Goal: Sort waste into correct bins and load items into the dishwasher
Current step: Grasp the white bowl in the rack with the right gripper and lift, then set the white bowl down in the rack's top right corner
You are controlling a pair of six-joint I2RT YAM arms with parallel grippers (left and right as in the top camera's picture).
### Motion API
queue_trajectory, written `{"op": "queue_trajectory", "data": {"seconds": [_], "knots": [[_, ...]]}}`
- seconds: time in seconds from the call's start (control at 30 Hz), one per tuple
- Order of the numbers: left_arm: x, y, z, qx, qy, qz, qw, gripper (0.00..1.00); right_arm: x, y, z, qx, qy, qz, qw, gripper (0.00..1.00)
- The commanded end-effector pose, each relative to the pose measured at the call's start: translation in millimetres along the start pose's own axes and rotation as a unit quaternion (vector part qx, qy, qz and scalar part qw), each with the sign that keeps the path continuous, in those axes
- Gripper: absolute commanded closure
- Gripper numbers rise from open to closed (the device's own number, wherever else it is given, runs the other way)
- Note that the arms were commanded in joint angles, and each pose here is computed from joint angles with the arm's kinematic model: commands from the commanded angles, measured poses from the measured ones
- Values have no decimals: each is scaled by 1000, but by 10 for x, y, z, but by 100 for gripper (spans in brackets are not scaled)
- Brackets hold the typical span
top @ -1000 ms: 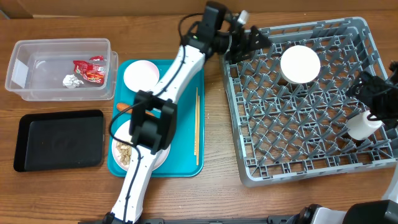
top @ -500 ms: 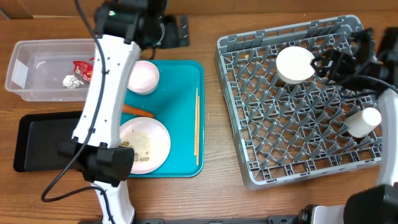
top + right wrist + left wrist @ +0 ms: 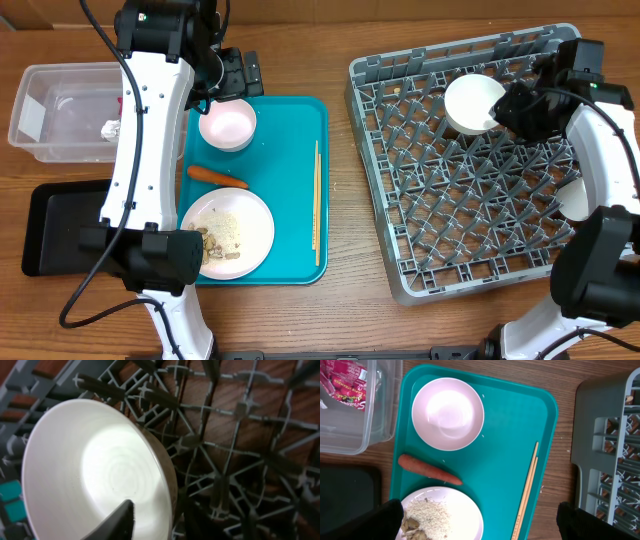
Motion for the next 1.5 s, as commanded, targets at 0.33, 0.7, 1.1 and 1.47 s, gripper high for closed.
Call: {"op": "queue_trajectory", "data": {"seconds": [0.33, 0.7, 1.1, 1.47], "knots": [[9, -5, -9, -4, -1, 11, 1000, 0, -596, -113, -880, 188, -191, -10, 963, 96], [21, -4, -9, -4, 3, 11, 1000, 0, -409, -170, -748, 528, -261, 24, 807, 96], [35, -13, -9, -4, 7, 13, 1000, 0, 35, 141, 193, 555, -173, -91, 809, 94], [26, -23, -8, -3, 3, 14, 1000, 0, 385, 629, 461, 445, -108, -146, 877, 63]]}}
Point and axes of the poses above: each gripper's point midway between its finger pads, its own z axis out along the fingers, its own y axis along the line the jaws close on, x = y × z, the point moved 10 cm from there along -z, back along the fingers, and after that the axes turned 1 degree about -z, right-handed, at the moved point
